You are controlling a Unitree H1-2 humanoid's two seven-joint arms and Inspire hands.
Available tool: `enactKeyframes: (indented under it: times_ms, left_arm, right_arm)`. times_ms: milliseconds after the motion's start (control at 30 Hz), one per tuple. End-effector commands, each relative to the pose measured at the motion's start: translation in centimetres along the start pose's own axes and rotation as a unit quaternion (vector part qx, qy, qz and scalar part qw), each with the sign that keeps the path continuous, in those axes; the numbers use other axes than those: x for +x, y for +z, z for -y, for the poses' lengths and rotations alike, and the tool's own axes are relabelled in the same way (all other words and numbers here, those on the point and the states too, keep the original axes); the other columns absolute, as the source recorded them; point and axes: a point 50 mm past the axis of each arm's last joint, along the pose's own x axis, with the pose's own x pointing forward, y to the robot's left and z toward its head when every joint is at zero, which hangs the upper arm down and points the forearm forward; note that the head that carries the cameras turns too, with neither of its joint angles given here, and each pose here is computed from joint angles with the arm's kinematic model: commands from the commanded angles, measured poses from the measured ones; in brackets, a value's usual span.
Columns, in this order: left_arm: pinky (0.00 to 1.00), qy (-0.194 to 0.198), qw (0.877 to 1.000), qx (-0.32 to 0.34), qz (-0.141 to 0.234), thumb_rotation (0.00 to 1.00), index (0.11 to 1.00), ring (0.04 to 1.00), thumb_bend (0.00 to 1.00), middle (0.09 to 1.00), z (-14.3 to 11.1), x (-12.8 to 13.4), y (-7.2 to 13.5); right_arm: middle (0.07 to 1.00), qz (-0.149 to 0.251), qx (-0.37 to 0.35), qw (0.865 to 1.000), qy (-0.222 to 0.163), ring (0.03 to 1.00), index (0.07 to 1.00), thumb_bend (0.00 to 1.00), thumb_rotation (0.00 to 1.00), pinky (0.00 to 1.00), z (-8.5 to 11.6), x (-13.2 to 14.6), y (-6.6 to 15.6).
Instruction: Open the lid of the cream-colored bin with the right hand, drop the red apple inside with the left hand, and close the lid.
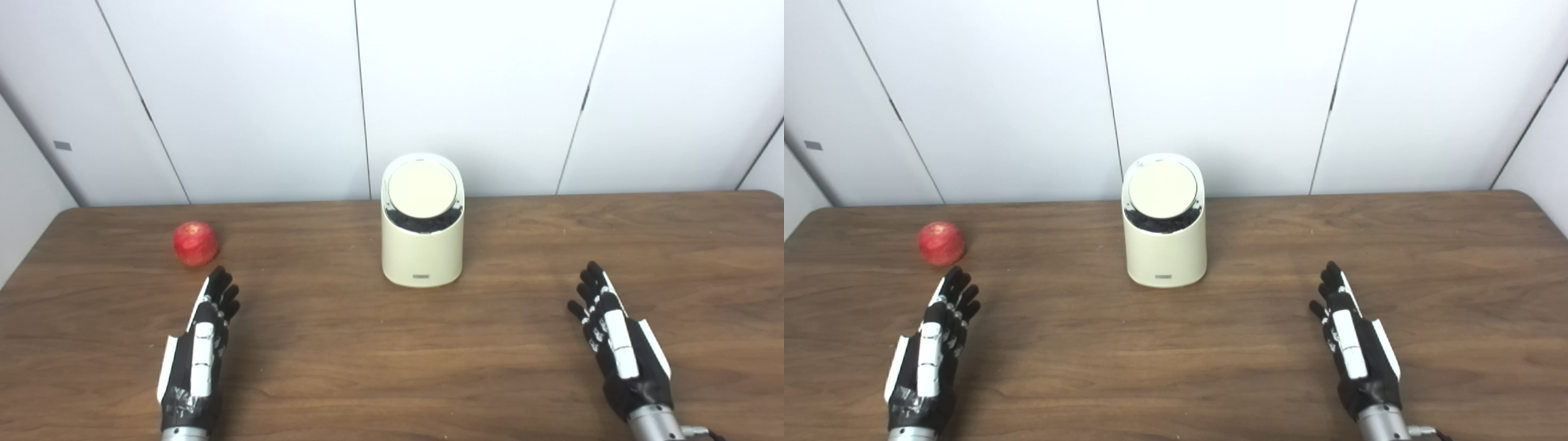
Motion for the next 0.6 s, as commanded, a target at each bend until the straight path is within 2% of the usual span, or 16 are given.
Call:
enactKeyframes:
  times_ms: [0,433,567]
  left_arm:
    - [0.97,0.007,1.000,-0.005,-0.027,0.95,1.000,0.964,0.48,0.981,0.25,-1.38,-1.25]
    - [0.95,0.009,1.000,-0.002,-0.025,0.91,0.993,0.951,0.49,0.966,0.29,-1.37,-1.31]
    - [0.96,0.011,1.000,-0.002,-0.027,0.90,0.985,0.953,0.50,0.965,0.46,-1.55,-1.34]
  right_arm:
    - [0.996,0.032,-0.005,0.999,0.001,1.000,1.000,0.61,0.90,0.96,0.05,0.54,1.37]
    - [0.991,0.037,-0.005,0.999,0.004,1.000,1.000,0.61,0.90,0.97,0.00,0.52,1.68]
    - [0.980,0.039,-0.019,0.999,0.002,0.993,0.996,0.67,0.89,0.95,0.21,0.31,1.83]
